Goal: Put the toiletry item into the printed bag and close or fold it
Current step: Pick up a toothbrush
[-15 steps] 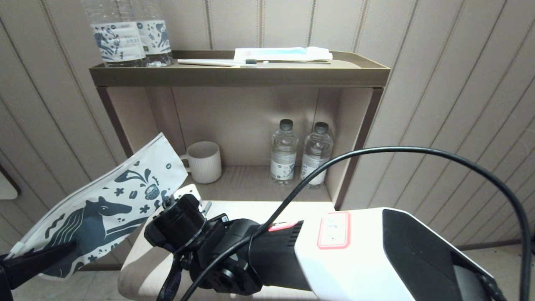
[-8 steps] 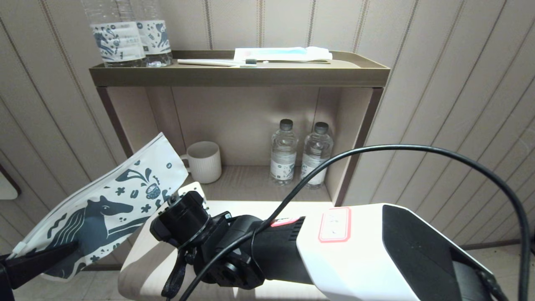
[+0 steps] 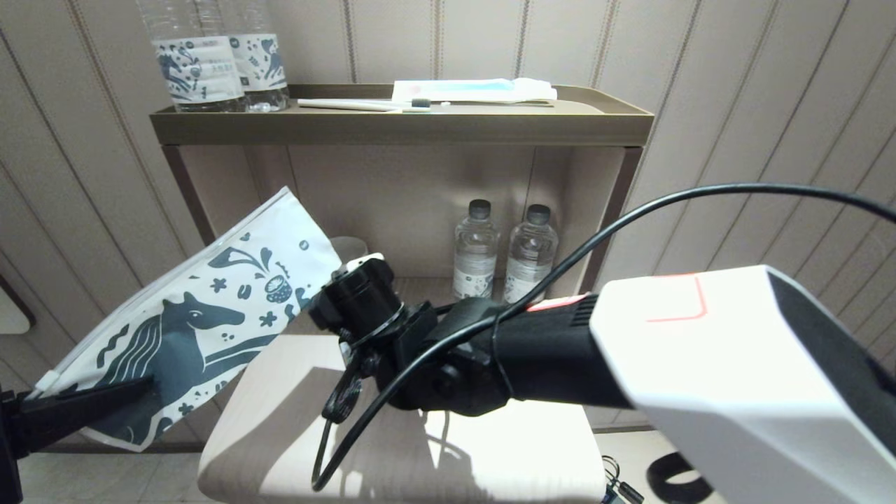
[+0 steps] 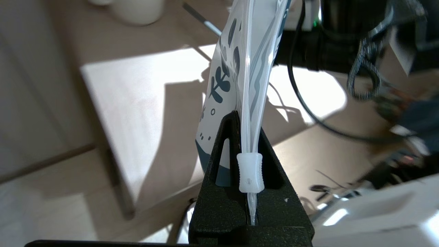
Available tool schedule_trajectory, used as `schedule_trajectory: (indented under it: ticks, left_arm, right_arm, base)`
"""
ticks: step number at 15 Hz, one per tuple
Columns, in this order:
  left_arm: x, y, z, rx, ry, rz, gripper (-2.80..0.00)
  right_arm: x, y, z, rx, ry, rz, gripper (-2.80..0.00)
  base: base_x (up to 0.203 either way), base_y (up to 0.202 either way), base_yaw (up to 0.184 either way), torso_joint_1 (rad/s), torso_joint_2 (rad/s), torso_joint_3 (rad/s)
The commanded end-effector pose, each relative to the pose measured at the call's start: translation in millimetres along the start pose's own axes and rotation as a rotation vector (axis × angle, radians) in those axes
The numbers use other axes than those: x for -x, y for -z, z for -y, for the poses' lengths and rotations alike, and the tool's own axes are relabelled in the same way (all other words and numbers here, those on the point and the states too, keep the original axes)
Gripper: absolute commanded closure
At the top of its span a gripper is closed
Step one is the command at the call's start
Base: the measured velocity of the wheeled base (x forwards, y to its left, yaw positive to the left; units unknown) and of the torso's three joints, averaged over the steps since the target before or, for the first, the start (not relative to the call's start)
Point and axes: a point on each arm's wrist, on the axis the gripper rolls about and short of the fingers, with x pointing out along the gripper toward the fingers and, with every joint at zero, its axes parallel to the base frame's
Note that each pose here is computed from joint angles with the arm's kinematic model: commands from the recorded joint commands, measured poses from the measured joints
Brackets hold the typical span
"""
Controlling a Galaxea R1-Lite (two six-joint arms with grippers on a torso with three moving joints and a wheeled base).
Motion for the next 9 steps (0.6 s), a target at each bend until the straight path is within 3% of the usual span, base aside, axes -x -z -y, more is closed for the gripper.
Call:
schedule_trajectory:
  ticks: [1, 4, 9]
  left_arm:
    - [-17, -13, -12.8, 0.021, 0.08, -0.036, 0.0]
    - [-40, -21, -12.3, -0.07, 0.208, -0.076, 0.0]
    - [-81, -11, -20.7, -0.311, 0.331, -0.166, 0.0]
  right_arm:
    - [37, -34, 40, -0.061, 0.012, 0.055, 0.0]
    - [72, -38, 82, -0.078, -0.013, 0.03, 0.0]
    - [128, -46, 142, -0.105, -0.056, 0.029, 0.0]
  base:
    - [0.0, 0.0, 0.0, 0.0, 0.0, 0.0]
    - [0.0, 0.0, 0.0, 0.0, 0.0, 0.0]
    - [0.0, 0.0, 0.0, 0.0, 0.0, 0.0]
